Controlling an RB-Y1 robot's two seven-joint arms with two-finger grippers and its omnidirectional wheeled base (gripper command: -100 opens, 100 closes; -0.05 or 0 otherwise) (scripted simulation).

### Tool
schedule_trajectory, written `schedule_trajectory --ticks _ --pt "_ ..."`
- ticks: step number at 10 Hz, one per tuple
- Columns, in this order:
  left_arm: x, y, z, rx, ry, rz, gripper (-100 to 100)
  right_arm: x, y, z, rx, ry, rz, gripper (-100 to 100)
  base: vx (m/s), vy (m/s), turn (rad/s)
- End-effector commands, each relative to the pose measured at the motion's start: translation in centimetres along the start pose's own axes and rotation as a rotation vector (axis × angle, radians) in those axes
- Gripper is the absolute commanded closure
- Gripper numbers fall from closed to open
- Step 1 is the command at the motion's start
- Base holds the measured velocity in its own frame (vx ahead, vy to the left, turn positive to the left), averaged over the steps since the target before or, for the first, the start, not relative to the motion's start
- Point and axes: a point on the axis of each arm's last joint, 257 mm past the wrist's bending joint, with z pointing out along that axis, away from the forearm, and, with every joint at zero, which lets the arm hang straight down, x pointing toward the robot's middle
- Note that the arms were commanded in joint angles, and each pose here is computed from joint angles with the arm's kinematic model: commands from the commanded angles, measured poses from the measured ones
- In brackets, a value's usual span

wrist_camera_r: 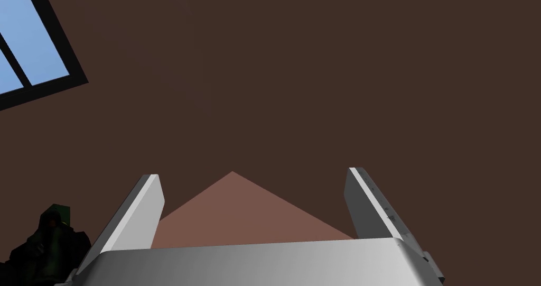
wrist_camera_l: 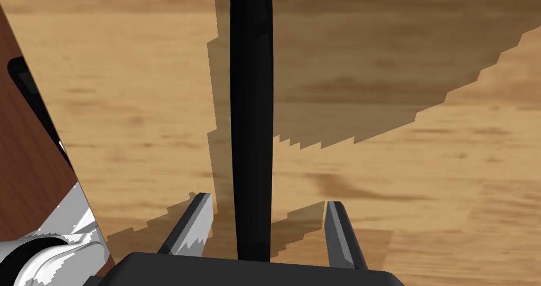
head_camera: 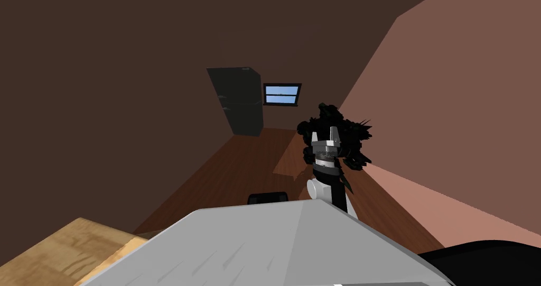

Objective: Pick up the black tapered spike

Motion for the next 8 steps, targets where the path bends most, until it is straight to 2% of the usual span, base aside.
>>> schedule_trajectory --ticks 1,4,5,6,8 --pt "0.0 0.0 0.0 0.000 0.000 0.000 100 0.0 0.0 0.0 0.000 0.000 0.000 0 -0.002 -0.005 0.008" --pt "0.0 -0.1 0.0 0.002 0.000 0.000 100 0.0 0.0 0.0 0.000 0.000 0.000 0 0.000 0.000 0.000" --pt "0.0 -0.1 0.0 0.002 0.000 0.000 0 0.0 0.0 0.0 0.000 0.000 0.000 0 0.000 0.000 0.000" --pt "0.6 0.8 -1.3 -0.002 0.004 0.009 100 0.0 0.0 0.0 0.000 0.000 0.000 0 0.038 -0.021 0.065" --pt "1.2 1.4 -2.7 0.000 0.007 0.018 100 0.0 0.0 0.0 0.000 0.000 0.000 0 0.083 -0.042 0.054"
